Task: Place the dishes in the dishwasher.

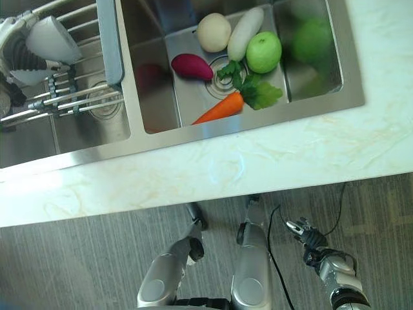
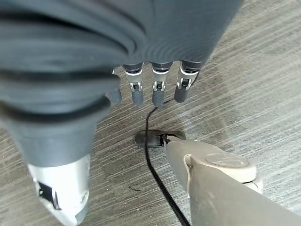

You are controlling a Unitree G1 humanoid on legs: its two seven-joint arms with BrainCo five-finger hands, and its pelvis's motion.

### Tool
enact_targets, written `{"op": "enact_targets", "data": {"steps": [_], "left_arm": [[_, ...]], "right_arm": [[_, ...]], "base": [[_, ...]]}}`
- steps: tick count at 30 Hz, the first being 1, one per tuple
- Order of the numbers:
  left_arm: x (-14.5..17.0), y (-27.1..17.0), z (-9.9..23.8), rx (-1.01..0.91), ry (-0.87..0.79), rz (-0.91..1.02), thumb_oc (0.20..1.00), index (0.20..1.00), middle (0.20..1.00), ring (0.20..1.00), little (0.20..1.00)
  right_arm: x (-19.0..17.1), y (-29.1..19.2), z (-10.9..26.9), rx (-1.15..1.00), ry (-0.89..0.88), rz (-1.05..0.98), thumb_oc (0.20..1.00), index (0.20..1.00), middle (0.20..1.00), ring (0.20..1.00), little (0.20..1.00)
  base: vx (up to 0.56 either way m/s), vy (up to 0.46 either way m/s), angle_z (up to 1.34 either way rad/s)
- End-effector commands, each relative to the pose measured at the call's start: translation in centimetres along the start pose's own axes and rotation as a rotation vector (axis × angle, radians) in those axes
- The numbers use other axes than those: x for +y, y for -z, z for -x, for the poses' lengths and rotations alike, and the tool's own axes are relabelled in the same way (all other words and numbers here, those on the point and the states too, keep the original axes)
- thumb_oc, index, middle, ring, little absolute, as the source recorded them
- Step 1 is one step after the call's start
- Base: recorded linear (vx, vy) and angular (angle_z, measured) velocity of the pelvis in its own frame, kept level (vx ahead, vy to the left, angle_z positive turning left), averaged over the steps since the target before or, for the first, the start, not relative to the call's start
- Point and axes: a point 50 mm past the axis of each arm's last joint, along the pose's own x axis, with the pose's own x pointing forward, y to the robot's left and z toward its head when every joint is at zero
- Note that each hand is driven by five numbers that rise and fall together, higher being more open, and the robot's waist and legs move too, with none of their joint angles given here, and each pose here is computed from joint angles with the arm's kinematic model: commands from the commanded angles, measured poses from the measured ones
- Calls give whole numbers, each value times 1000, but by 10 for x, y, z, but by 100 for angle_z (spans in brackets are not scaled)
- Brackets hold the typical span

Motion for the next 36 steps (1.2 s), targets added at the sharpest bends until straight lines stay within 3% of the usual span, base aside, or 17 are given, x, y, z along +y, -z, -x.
{"op": "enact_targets", "data": {"steps": [1,6,11,18,25,30,36], "left_arm": [[-47,33,18,113,257,-128,200,200,200,200,200],[-43,32,20,79,170,-78,200,200,200,200,200],[-13,21,21,-17,-176,-7,200,200,200,200,200],[20,8,34,-183,-454,-60,200,200,200,200,200],[61,-13,58,-353,-701,-208,200,200,200,200,200],[78,-21,66,-412,-750,-259,200,200,200,200,200],[80,-22,76,-445,-719,-183,200,200,200,200,200]], "right_arm": [[4,12,2,3,-19,-65,1000,1000,1000,1000,1000],[6,16,2,15,-22,-65,1000,1000,1000,1000,1000],[7,41,8,104,-14,-28,1000,1000,1000,1000,1000],[7,86,25,221,23,-80,1000,1000,1000,1000,1000],[-22,133,62,383,176,-142,1000,1000,1000,1000,1000],[-33,155,84,472,249,-204,1000,1000,1000,1000,1000],[-31,169,95,527,234,-200,1000,1000,1000,1000,1000]], "base": [[-35,-17,2],[-38,-20,3],[1,-37,4],[57,-62,11],[90,-61,10],[159,-71,6],[98,-61,8]]}}
